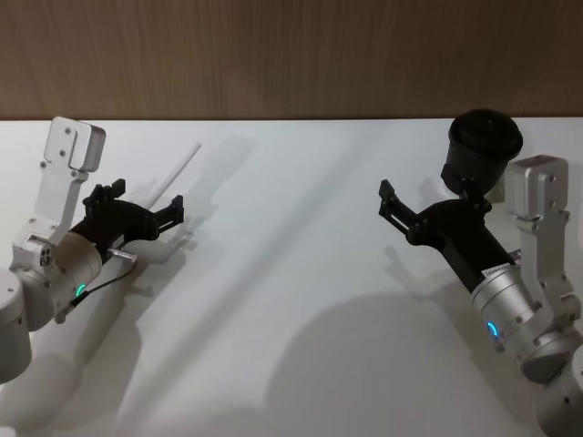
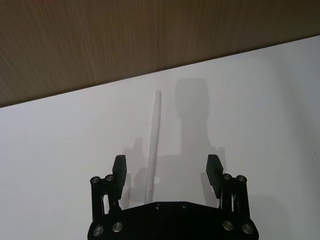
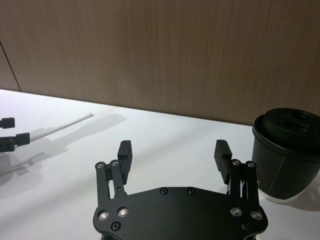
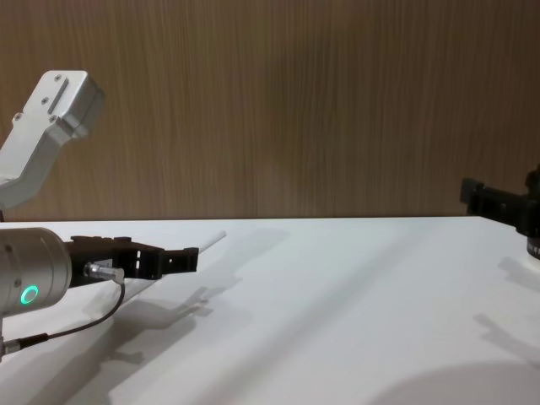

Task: Pick up the straw with one hand, pass it to the other hand, and insert it into the cup.

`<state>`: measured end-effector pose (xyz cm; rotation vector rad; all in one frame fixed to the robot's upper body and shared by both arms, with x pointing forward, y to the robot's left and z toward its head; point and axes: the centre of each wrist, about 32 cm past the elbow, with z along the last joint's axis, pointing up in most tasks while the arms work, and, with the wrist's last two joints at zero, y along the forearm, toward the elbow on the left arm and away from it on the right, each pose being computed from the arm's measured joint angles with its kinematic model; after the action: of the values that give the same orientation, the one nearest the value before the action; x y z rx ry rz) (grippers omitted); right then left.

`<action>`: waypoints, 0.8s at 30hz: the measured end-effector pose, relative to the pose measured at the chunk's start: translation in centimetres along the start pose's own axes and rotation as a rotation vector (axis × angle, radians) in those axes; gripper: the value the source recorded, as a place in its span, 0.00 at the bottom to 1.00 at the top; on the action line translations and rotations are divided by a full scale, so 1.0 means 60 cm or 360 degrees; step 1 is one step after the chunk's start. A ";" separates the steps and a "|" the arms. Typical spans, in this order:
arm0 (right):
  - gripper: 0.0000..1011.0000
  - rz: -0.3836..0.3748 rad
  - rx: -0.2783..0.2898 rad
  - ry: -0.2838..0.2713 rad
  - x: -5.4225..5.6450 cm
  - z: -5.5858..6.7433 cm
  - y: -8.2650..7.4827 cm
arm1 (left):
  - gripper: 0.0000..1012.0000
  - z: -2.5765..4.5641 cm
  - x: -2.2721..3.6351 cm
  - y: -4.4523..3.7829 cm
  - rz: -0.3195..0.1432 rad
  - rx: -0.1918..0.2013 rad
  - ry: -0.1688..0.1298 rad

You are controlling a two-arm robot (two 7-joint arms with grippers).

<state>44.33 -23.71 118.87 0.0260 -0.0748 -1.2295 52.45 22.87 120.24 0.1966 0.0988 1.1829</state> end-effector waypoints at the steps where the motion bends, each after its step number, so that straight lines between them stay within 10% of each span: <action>1: 0.99 0.0000 0.0000 0.0000 0.000 0.000 0.000 | 0.99 0.000 -0.0001 0.000 0.0000 0.0000 -0.0001; 24: 0.99 0.0000 0.0000 0.0000 0.000 0.000 0.000 | 0.99 0.002 -0.0125 -0.019 0.0014 0.0018 -0.0013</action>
<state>44.33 -23.71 118.87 0.0260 -0.0749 -1.2295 53.25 21.74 120.08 0.2121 0.0973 1.1904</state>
